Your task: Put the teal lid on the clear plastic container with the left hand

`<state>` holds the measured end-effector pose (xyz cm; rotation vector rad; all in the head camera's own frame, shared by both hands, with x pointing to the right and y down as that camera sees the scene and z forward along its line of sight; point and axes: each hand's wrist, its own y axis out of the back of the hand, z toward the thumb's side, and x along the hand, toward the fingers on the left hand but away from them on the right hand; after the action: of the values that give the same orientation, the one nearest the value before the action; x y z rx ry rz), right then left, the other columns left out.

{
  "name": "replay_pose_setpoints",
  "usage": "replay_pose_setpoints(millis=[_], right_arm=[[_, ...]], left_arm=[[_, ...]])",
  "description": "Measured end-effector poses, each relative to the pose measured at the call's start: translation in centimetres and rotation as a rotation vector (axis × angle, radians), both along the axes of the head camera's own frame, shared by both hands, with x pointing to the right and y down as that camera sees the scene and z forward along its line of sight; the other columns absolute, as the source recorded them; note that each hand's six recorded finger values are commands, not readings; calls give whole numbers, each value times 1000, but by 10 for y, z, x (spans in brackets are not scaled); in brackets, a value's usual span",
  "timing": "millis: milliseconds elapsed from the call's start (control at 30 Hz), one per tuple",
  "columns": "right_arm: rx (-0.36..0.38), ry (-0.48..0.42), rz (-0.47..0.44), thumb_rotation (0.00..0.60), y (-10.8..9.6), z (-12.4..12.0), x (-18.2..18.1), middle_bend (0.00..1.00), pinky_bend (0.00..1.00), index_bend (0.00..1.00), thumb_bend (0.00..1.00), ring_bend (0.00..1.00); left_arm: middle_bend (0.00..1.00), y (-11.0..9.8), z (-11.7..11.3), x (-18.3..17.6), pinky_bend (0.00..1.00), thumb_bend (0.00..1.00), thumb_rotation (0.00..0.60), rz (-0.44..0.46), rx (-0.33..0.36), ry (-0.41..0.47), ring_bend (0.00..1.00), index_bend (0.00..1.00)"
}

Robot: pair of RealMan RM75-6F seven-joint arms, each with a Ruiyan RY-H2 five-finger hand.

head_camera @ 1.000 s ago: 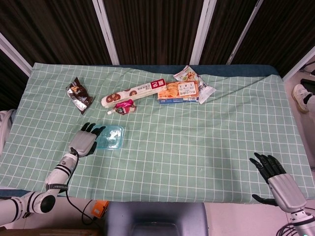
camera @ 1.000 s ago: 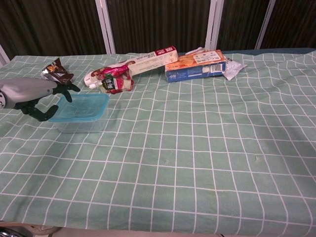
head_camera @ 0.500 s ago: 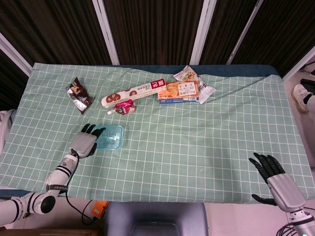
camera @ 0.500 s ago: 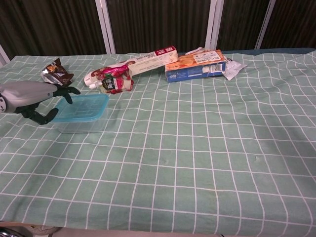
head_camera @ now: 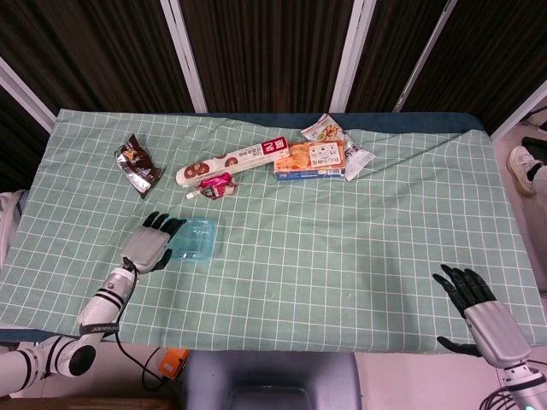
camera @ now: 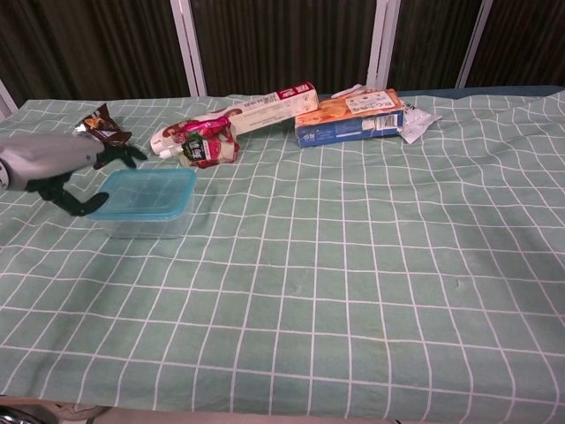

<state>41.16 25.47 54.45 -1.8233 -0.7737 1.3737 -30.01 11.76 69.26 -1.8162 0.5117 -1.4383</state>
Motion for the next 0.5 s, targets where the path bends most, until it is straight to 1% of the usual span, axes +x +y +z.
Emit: replay_pose_setpoints(millis=[67,133,167,233,267,333,433,467,500], right_arm=[[1,1,-1,600,0,0,0,110,0,45,186,0],[1,3,-2,600,1,0,0,110,0,45,186,0],[2,4,-2,600,1,0,0,110,0,45,186,0],[3,6,-2,600,2,0,0,110,0,45,185,0],[3,8,-3,600,2,0,0,110,0,45,186,0],[5,14,-3,600,2,1,0,110,0,45,186,0],[5,27,-10,600,3,3,-2,110,0,45,186,0],[6,33,-13,600,3,5,-3,110,0,45,185,0],[5,39,-18,600,4,6,-4,110,0,45,186,0]], left_arm=[[0,-6,-18,4,30,472,600,6,82,45,0,0],[0,-8,-36,6,29,452,600,14,149,85,0,0],[0,-6,-49,6,28,445,600,18,186,113,0,0],[0,2,-68,3,26,426,600,18,226,153,0,0],[0,12,-78,-1,25,418,600,13,242,174,0,0],[0,31,-90,-13,22,398,600,2,255,188,0,0],[0,71,-102,-42,8,373,600,-33,261,182,0,0],[0,88,-105,-56,4,370,600,-61,260,173,0,0],[0,101,-107,-66,0,367,600,-85,259,166,0,0]])
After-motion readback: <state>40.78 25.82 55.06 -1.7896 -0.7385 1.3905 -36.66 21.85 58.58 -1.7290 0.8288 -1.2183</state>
